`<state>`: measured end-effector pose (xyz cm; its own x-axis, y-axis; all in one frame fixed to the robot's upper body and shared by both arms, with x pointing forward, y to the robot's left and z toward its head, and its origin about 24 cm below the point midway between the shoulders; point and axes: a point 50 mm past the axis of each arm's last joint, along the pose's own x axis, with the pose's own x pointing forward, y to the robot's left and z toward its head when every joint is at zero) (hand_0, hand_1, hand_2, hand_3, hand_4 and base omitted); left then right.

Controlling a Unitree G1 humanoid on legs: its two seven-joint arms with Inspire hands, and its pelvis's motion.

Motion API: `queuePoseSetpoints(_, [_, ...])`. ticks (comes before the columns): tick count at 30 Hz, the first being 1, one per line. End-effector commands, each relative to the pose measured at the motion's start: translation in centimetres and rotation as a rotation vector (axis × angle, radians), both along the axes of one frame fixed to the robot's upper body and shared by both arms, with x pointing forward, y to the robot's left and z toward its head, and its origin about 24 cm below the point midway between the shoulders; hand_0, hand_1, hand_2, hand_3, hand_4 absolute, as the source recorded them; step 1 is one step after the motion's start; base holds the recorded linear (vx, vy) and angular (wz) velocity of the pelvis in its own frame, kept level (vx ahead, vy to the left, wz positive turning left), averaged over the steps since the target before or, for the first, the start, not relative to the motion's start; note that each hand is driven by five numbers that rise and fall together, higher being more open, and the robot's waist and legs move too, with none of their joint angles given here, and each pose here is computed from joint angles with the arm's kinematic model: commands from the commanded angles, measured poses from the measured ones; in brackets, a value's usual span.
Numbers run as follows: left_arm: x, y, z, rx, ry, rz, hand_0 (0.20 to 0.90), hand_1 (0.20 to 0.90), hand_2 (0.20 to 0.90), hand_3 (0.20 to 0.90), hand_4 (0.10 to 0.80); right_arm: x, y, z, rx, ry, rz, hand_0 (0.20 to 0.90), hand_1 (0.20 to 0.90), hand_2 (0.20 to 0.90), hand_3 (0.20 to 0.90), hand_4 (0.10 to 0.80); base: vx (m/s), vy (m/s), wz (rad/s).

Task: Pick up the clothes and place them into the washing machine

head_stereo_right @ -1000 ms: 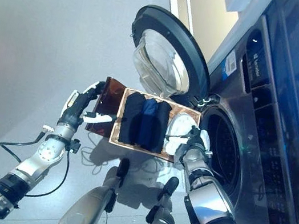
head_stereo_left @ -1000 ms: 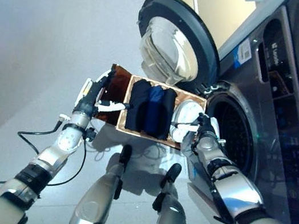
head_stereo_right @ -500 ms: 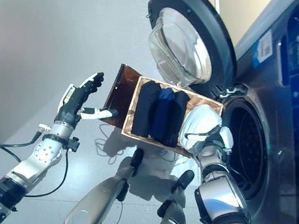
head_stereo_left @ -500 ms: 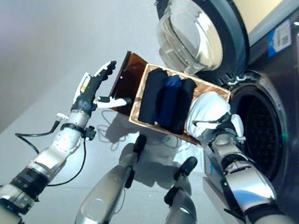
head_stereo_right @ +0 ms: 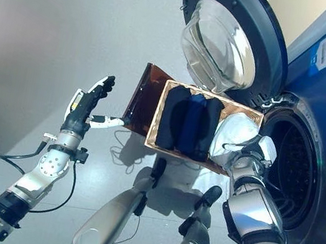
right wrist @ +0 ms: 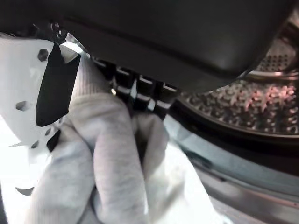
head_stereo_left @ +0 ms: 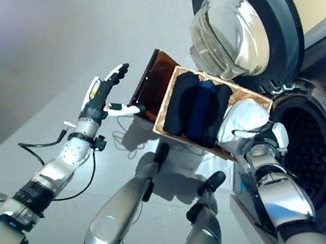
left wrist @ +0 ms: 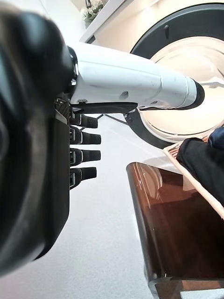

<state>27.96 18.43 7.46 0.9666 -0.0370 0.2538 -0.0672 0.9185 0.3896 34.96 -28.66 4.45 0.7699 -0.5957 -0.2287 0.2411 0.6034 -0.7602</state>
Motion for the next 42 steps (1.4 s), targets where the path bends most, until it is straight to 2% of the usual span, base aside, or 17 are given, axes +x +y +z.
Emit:
queuePoseSetpoints(1, [-1.0, -0.8, 4.8, -0.050, -0.274, -0.049, 0.900, 0.900, 0.900, 0.900, 0.800, 1.8, 3.2, 1.0, -0.073, -0.001, 0.164, 0.200, 0.200, 0.200, 0.200, 0.300, 0.000, 0.008, 0.07])
queuePoseSetpoints(15, [-1.6, -0.5, 4.5, -0.033, -0.263, -0.044, 0.900, 0.900, 0.900, 0.900, 0.800, 0.1, 1.1, -0.6, -0.130, 0.085, 0.106, 0.200, 0.200, 0.200, 0.200, 0.300, -0.001, 0.004, 0.05])
queuePoseSetpoints(22, [-1.3, -0.8, 4.1, -0.035, -0.232, -0.073, 0.900, 0.900, 0.900, 0.900, 0.800, 0.0, 0.3, -0.3, -0.059, 0.026, 0.062, 0.200, 0.200, 0.200, 0.200, 0.300, -0.004, -0.011, -0.11])
queuePoseSetpoints(27, [-1.3, -0.4, 3.1, -0.059, -0.172, -0.069, 0.900, 0.900, 0.900, 0.900, 0.800, -0.1, 1.9, -1.5, 0.173, -0.100, 0.064, 0.200, 0.200, 0.200, 0.200, 0.300, -0.022, -0.015, -0.18])
queuePoseSetpoints(31, [-1.1, 0.0, 2.9, -0.104, -0.162, -0.046, 0.900, 0.900, 0.900, 0.900, 0.800, -0.9, 3.8, -3.1, 0.511, -0.269, 0.008, 0.200, 0.200, 0.200, 0.200, 0.300, -0.025, -0.038, -0.29])
queuePoseSetpoints(33, [-0.9, -0.1, 2.6, -0.123, -0.153, -0.039, 0.900, 0.900, 0.900, 0.900, 0.800, -1.8, 4.7, -4.3, 0.739, -0.369, -0.067, 0.200, 0.200, 0.200, 0.200, 0.300, -0.024, -0.029, -0.25])
queuePoseSetpoints(38, [-0.8, -0.6, 2.1, -0.152, -0.137, -0.048, 0.900, 0.900, 0.900, 0.900, 0.800, -3.0, 5.7, -5.5, 1.139, -0.599, -0.246, 0.200, 0.200, 0.200, 0.200, 0.300, -0.022, -0.018, -0.33])
queuePoseSetpoints(39, [-0.8, -0.6, 2.1, -0.152, -0.137, -0.048, 0.900, 0.900, 0.900, 0.900, 0.800, -3.0, 5.7, -5.6, 1.140, -0.599, -0.247, 0.200, 0.200, 0.200, 0.200, 0.300, -0.022, -0.010, -0.15])
queuePoseSetpoints(42, [-0.9, -1.1, 1.4, -0.184, -0.108, -0.062, 0.900, 0.900, 0.900, 0.900, 0.800, -3.0, 6.4, -5.7, 1.390, -0.779, -0.403, 0.200, 0.200, 0.200, 0.200, 0.300, -0.017, -0.001, -0.14])
